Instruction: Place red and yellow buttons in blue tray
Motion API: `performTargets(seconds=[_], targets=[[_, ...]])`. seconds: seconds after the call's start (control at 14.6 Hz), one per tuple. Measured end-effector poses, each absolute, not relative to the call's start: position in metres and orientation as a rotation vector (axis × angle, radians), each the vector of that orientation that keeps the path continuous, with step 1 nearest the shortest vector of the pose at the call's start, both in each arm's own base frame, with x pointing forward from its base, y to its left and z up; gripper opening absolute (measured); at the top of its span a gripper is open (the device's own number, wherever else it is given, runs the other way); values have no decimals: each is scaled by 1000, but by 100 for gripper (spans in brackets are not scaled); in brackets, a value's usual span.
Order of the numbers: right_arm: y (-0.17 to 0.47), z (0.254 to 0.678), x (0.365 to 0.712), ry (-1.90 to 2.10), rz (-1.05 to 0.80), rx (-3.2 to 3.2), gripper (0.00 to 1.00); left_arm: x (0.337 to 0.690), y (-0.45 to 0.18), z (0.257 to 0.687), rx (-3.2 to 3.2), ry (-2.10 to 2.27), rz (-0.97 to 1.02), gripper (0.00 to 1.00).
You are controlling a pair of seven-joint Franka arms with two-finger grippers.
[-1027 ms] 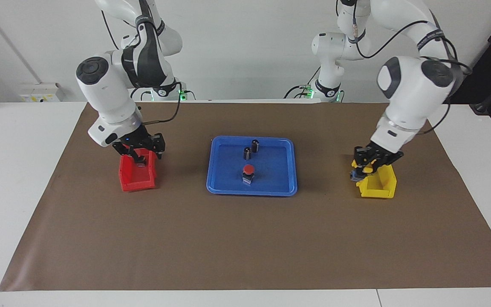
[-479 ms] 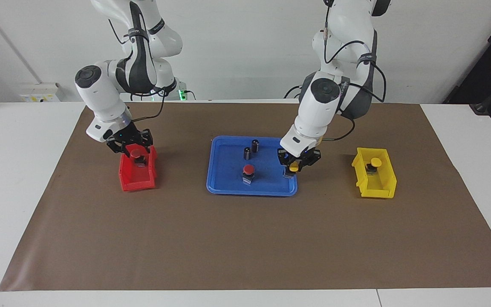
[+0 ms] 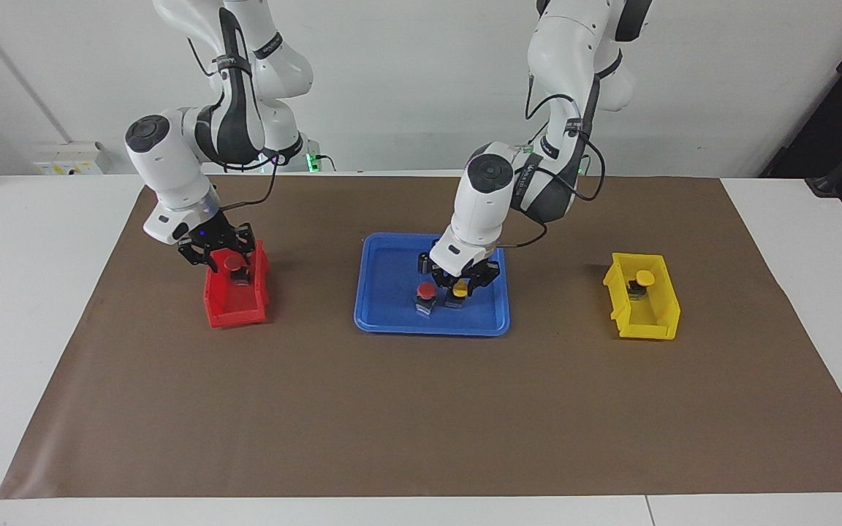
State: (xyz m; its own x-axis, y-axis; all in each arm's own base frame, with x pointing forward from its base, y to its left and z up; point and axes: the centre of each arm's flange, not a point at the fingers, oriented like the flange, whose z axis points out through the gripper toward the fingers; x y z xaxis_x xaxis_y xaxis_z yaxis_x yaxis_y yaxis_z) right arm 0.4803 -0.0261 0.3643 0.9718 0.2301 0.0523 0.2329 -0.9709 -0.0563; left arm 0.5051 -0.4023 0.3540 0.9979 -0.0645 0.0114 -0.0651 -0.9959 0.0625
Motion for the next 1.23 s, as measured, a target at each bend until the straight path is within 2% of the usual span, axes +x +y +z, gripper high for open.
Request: performTargets(seconds=[0.21, 0.34, 0.41, 0.62, 0.82, 1.03, 1.23], targets=[[-26, 357, 475, -359, -44, -3055, 70, 508, -399, 355, 3078, -80, 18, 69], [-25, 352, 472, -358, -32, -3054, 68, 511, -397, 361, 3080, -72, 19, 93], [-25, 350, 471, -357, -32, -3055, 69, 514, -395, 372, 3083, -64, 13, 100], [-26, 349, 470, -356, -31, -3055, 67, 524, -371, 436, 3075, -6, 38, 100], [-28, 348, 469, -349, -28, -3055, 40, 543, -300, 508, 3085, 64, 18, 100], [-37, 354, 471, -320, 6, -3052, 40, 569, -208, 547, 3088, -21, 37, 100], [-35, 396, 495, -283, 61, -3045, 40, 589, -111, 565, 3087, -91, 80, 100]])
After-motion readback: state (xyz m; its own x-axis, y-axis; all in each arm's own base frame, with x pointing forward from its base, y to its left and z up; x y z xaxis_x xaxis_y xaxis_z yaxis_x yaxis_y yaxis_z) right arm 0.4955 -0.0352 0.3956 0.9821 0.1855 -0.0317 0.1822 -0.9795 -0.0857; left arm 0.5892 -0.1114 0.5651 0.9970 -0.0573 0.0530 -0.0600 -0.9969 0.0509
